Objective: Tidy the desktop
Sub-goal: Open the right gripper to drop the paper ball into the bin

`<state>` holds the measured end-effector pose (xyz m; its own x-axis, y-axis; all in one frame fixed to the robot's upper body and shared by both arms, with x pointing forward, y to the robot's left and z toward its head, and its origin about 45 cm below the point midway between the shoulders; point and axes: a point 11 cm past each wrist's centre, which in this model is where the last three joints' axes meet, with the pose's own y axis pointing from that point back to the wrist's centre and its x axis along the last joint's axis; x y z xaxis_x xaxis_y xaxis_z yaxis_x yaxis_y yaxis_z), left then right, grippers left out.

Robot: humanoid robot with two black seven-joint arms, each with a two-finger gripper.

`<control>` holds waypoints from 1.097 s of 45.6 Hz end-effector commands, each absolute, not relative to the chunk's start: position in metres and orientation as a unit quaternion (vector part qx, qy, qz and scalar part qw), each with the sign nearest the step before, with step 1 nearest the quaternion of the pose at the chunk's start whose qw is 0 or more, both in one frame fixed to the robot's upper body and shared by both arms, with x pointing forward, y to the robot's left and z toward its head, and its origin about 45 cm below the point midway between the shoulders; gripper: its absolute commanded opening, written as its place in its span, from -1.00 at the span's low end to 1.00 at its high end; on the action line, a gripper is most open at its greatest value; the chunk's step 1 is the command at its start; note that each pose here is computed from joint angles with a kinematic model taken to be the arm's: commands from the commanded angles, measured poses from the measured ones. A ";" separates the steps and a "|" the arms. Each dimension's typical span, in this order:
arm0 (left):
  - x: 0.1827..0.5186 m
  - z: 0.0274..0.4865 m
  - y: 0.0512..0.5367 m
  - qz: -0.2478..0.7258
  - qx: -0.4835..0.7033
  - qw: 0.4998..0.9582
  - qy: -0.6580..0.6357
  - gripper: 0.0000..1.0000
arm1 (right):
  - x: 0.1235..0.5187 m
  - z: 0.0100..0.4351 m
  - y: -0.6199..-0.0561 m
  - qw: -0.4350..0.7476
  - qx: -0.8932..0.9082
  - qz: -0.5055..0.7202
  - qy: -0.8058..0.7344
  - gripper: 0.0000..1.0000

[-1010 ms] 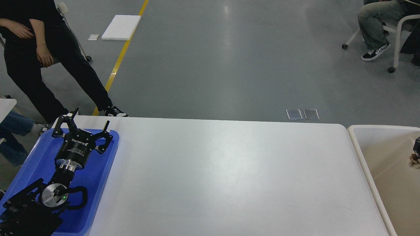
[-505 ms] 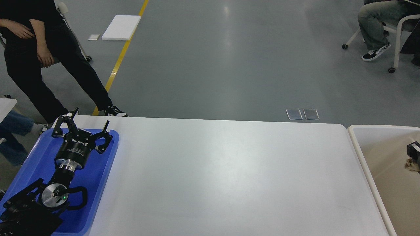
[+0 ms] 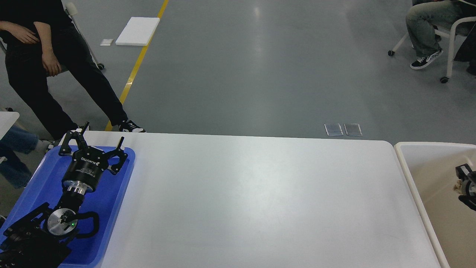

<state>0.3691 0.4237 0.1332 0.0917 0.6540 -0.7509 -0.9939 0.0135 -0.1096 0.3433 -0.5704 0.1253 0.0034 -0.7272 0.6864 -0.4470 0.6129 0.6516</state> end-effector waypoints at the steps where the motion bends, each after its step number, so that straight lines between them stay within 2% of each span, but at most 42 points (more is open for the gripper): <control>1: 0.369 0.133 0.424 0.622 -0.327 0.663 0.260 0.98 | 0.328 0.112 -0.575 0.577 0.406 -0.129 -0.697 -1.00; 11: 0.369 0.133 0.424 0.621 -0.326 0.663 0.260 0.98 | 0.312 0.110 -0.589 0.579 0.384 -0.134 -0.707 -1.00; 25: 0.369 0.133 0.424 0.621 -0.326 0.663 0.260 0.98 | 0.326 0.117 -0.587 0.548 0.444 -0.024 -0.709 -1.00; 42: 0.369 0.133 0.424 0.621 -0.326 0.663 0.260 0.98 | 0.323 0.110 -0.582 0.538 0.446 -0.032 -0.715 -1.00; 43: 0.369 0.133 0.424 0.622 -0.326 0.663 0.261 0.98 | 0.323 0.110 -0.583 0.536 0.443 -0.031 -0.717 -0.88; 45: 0.369 0.133 0.424 0.621 -0.326 0.663 0.260 0.98 | 0.322 0.113 -0.586 0.533 0.438 -0.033 -0.723 -0.50; 46: 0.369 0.133 0.424 0.622 -0.327 0.663 0.260 0.98 | 0.321 0.115 -0.588 0.531 0.436 -0.033 -0.726 -0.24; 48: 0.369 0.133 0.424 0.622 -0.326 0.663 0.261 0.98 | 0.320 0.117 -0.593 0.529 0.431 -0.033 -0.730 0.46; 49: 0.369 0.133 0.424 0.622 -0.327 0.663 0.260 0.98 | 0.318 0.118 -0.595 0.529 0.428 -0.033 -0.732 0.72; 50: 0.369 0.133 0.424 0.621 -0.326 0.663 0.260 0.98 | 0.318 0.119 -0.596 0.530 0.427 -0.033 -0.732 0.75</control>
